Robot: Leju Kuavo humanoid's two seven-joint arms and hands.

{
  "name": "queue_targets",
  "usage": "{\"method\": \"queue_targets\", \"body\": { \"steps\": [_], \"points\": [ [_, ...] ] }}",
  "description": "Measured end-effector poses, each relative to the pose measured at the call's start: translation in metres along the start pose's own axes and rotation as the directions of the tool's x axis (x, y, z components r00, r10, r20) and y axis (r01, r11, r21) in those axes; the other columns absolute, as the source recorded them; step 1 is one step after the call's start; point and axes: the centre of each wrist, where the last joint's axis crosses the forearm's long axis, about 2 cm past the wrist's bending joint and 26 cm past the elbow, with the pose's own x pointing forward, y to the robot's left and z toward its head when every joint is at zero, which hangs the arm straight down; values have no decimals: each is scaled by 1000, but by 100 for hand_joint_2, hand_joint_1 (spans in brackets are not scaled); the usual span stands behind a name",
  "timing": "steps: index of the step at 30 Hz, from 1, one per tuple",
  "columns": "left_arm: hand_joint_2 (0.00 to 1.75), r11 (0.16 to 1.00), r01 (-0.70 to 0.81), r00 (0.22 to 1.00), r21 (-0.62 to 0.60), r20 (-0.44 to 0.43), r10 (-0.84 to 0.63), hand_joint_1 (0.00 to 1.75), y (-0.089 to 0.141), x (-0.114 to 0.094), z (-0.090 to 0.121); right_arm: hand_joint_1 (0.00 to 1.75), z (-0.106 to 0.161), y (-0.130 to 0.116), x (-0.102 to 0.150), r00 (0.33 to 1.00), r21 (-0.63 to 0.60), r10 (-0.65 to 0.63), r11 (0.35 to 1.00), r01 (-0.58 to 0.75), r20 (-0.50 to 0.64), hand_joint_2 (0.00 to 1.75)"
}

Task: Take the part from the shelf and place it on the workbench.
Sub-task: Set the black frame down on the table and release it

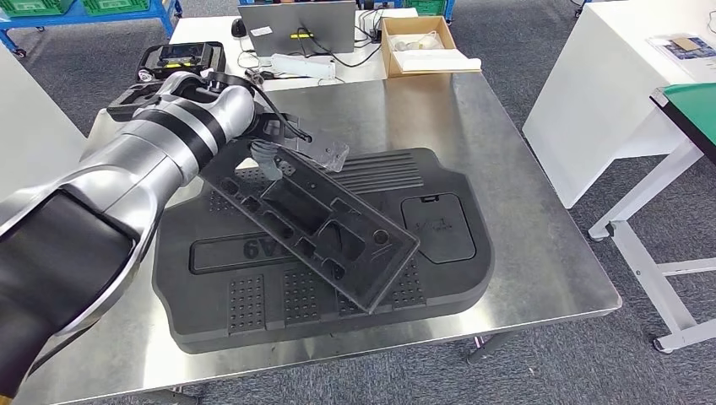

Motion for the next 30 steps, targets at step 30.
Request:
{"method": "queue_targets", "body": {
  "steps": [30],
  "points": [
    [175, 983, -99, 995, 157, 33, 95, 0, -42, -33, -23, 0, -1, -3, 1, 1000, -11, -13, 1000, 13, -2, 0]
  ]
}}
